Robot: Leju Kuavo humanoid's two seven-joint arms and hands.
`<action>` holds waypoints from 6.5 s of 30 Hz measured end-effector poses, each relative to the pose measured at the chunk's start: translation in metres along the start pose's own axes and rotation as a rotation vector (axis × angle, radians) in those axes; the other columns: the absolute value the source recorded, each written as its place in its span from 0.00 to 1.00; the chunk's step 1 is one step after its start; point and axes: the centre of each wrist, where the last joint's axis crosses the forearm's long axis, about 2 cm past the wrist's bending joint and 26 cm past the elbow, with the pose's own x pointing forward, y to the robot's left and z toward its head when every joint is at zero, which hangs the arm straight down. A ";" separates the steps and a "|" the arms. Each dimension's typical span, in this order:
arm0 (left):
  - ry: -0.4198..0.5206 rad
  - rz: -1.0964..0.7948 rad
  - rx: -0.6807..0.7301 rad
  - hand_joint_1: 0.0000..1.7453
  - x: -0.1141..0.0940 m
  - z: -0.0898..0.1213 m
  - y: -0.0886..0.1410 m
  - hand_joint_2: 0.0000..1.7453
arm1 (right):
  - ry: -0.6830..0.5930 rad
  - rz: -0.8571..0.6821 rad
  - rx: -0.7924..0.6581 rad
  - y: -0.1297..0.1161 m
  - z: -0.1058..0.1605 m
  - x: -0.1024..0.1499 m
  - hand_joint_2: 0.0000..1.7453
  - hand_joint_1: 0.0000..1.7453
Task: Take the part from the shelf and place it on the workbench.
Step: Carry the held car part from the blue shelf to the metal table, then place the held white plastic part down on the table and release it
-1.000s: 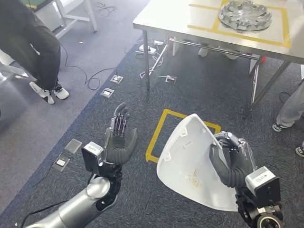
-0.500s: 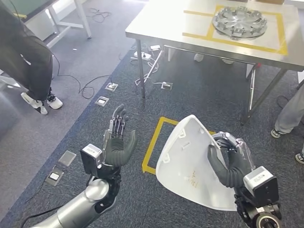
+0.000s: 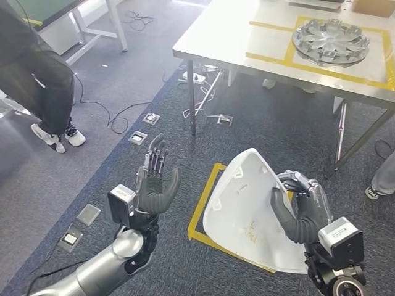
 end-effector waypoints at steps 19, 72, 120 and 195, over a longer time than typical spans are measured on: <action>-0.005 -0.003 -0.005 0.00 0.001 -0.003 0.001 1.00 | -0.011 0.005 -0.002 0.000 -0.004 0.000 1.00 1.00; -0.005 0.004 -0.002 0.00 0.001 -0.005 0.000 1.00 | 0.000 0.000 -0.025 0.000 -0.001 -0.001 1.00 1.00; -0.014 0.012 -0.031 0.00 0.000 -0.004 -0.005 1.00 | 0.020 0.016 -0.037 -0.004 0.001 -0.005 1.00 1.00; -0.167 0.086 -0.103 0.00 0.010 -0.041 -0.035 1.00 | 0.276 0.366 -0.003 -0.079 -0.123 -0.085 1.00 1.00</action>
